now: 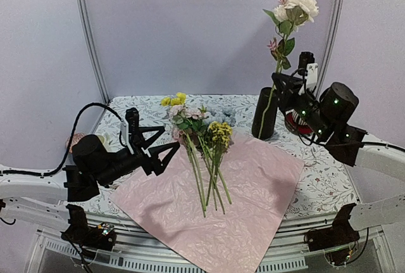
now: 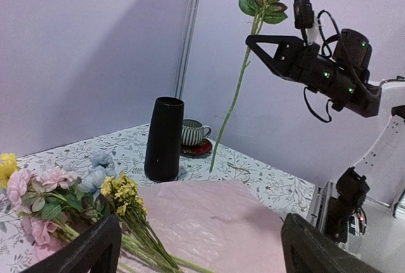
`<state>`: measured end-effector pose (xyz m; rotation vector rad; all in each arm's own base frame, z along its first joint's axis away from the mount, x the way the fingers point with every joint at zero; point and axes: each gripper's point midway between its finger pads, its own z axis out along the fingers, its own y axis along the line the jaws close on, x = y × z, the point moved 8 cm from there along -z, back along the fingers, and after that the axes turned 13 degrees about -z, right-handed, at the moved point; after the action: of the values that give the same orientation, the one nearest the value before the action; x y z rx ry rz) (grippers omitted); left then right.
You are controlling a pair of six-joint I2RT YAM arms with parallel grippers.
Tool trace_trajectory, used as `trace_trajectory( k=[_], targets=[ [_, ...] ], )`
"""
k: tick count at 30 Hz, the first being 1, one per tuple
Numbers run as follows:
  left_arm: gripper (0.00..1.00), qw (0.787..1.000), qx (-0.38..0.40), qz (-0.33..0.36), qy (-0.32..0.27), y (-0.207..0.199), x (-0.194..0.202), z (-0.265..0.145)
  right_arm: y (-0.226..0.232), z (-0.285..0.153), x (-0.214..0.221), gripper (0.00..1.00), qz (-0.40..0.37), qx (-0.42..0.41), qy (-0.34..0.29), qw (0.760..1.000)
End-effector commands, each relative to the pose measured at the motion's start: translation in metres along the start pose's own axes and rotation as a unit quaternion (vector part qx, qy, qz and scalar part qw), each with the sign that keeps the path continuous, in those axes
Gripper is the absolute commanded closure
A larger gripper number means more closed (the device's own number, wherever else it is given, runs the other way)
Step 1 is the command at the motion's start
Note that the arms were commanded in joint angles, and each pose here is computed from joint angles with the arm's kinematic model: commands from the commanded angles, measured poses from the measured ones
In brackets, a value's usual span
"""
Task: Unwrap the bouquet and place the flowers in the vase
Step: Place the fake flower in the vase.
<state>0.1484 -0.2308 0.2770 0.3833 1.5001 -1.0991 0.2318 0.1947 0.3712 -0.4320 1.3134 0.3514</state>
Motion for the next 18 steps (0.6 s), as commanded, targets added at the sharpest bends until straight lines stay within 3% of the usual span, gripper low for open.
trace_trajectory(
  k=[1, 10, 18],
  targets=[
    [0.11, 1.0, -0.024, 0.004, 0.004, 0.01, -0.001, -0.001, -0.032, 0.02, -0.034, 0.98, -0.013, 0.057, -0.042, 0.997],
    [0.11, 0.999, -0.047, -0.001, 0.009, 0.017, 0.0, -0.004, -0.058, 0.063, -0.065, 0.98, -0.087, 0.092, -0.081, 0.989],
    [0.11, 0.998, -0.056, -0.008, -0.001, 0.018, -0.003, -0.007, -0.092, 0.073, -0.081, 0.98, -0.061, 0.099, -0.122, 0.986]
  ],
)
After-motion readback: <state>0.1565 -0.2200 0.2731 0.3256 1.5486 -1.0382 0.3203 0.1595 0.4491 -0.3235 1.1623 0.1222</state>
